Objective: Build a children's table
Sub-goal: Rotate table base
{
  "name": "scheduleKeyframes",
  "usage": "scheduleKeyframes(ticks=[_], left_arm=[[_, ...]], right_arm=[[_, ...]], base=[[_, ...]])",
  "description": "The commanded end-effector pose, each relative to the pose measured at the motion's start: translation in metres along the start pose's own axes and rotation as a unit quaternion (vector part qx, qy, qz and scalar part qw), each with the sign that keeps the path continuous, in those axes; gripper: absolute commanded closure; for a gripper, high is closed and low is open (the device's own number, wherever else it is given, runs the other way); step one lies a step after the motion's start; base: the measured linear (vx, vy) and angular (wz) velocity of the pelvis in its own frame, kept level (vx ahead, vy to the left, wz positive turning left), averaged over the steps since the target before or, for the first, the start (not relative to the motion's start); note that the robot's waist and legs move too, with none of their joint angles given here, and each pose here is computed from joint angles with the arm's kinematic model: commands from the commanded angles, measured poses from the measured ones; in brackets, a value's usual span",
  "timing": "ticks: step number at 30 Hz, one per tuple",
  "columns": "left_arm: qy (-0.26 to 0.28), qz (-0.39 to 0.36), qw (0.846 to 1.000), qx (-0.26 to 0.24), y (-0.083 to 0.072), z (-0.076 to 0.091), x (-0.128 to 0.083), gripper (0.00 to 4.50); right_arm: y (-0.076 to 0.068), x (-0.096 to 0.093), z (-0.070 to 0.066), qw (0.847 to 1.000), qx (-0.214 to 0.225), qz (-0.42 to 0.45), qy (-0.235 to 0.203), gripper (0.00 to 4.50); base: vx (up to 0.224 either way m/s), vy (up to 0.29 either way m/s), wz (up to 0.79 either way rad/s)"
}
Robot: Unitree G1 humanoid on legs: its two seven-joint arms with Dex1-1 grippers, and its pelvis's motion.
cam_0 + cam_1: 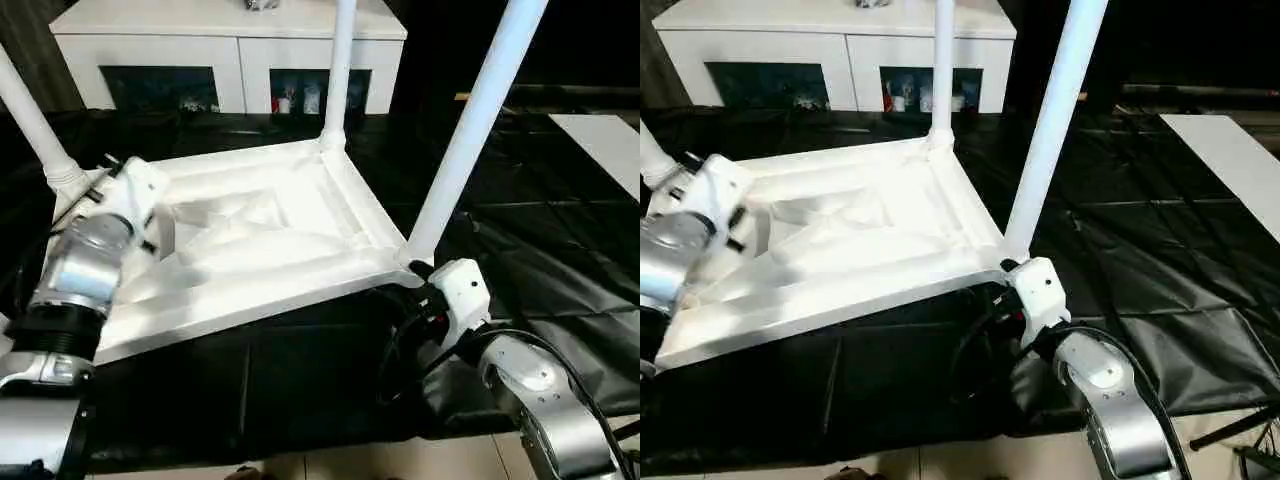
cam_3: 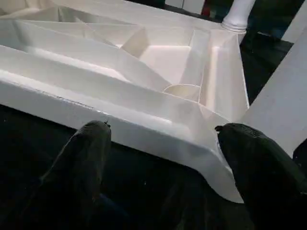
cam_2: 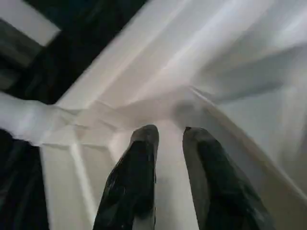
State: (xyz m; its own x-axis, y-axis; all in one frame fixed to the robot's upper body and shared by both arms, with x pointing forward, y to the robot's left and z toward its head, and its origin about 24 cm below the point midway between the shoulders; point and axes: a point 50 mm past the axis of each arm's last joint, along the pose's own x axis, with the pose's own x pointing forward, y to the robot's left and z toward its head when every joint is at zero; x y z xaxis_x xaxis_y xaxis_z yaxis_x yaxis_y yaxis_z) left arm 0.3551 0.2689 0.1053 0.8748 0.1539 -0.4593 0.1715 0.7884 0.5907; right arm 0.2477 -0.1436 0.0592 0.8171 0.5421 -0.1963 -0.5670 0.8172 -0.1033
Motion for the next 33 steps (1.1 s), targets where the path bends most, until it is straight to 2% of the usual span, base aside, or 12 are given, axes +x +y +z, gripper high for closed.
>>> scheduleKeyframes(ticks=[1,13,15,16,19,26,27,28,29,30,32,33], left_arm=[[0.014,-0.038,0.999,-0.001,-0.010,-0.003,0.003,3.34],[0.069,-0.101,0.992,0.015,-0.034,-0.022,0.014,3.34],[0.057,-0.098,0.994,0.001,-0.035,-0.019,0.016,3.34],[0.029,-0.098,0.995,-0.011,-0.038,-0.010,0.018,3.34],[0.008,-0.101,0.995,-0.012,-0.044,-0.002,0.021,3.34],[0.008,-0.101,0.995,-0.012,-0.044,-0.002,0.021,3.34],[0.003,-0.102,0.995,-0.012,-0.046,0.001,0.022,3.34],[-0.018,-0.108,0.994,-0.009,-0.055,0.012,0.026,3.34],[-0.051,-0.115,0.992,-0.008,-0.069,0.031,0.029,3.34],[-0.058,-0.116,0.991,-0.008,-0.073,0.035,0.030,3.34],[-0.102,-0.124,0.987,-0.007,-0.090,0.060,0.030,3.34],[-0.107,-0.124,0.987,-0.006,-0.092,0.062,0.030,3.34]], right_arm=[[-0.001,-0.001,0.006,1.000,-0.004,0.004,-0.009,0.59],[0.000,-0.001,0.009,1.000,-0.010,0.001,-0.011,0.59],[-0.001,-0.001,0.009,1.000,-0.010,0.000,-0.011,0.59],[-0.001,-0.002,0.009,1.000,-0.011,-0.005,-0.011,0.59],[-0.001,-0.001,0.010,1.000,-0.011,-0.008,-0.011,0.59],[-0.001,-0.001,0.010,1.000,-0.011,-0.008,-0.011,0.59],[-0.001,-0.001,0.010,1.000,-0.010,-0.009,-0.011,0.59],[0.000,0.000,0.010,1.000,-0.009,-0.009,-0.012,0.59],[0.003,0.001,0.011,1.000,-0.007,-0.009,-0.013,0.59],[0.004,0.001,0.011,1.000,-0.006,-0.010,-0.013,0.59],[0.007,0.003,0.012,1.000,-0.005,-0.011,-0.014,0.59],[0.007,0.003,0.012,1.000,-0.004,-0.011,-0.014,0.59]], base=[[0.000,0.000,0.00],[0.000,0.000,0.00],[0.000,0.000,0.00],[0.000,0.000,0.00],[0.000,0.000,0.00],[0.000,0.000,0.00],[0.000,0.000,0.00],[0.000,0.000,0.00],[0.000,0.000,0.00],[0.000,0.000,0.00],[-0.017,-0.002,0.12],[-0.012,0.007,0.21]])
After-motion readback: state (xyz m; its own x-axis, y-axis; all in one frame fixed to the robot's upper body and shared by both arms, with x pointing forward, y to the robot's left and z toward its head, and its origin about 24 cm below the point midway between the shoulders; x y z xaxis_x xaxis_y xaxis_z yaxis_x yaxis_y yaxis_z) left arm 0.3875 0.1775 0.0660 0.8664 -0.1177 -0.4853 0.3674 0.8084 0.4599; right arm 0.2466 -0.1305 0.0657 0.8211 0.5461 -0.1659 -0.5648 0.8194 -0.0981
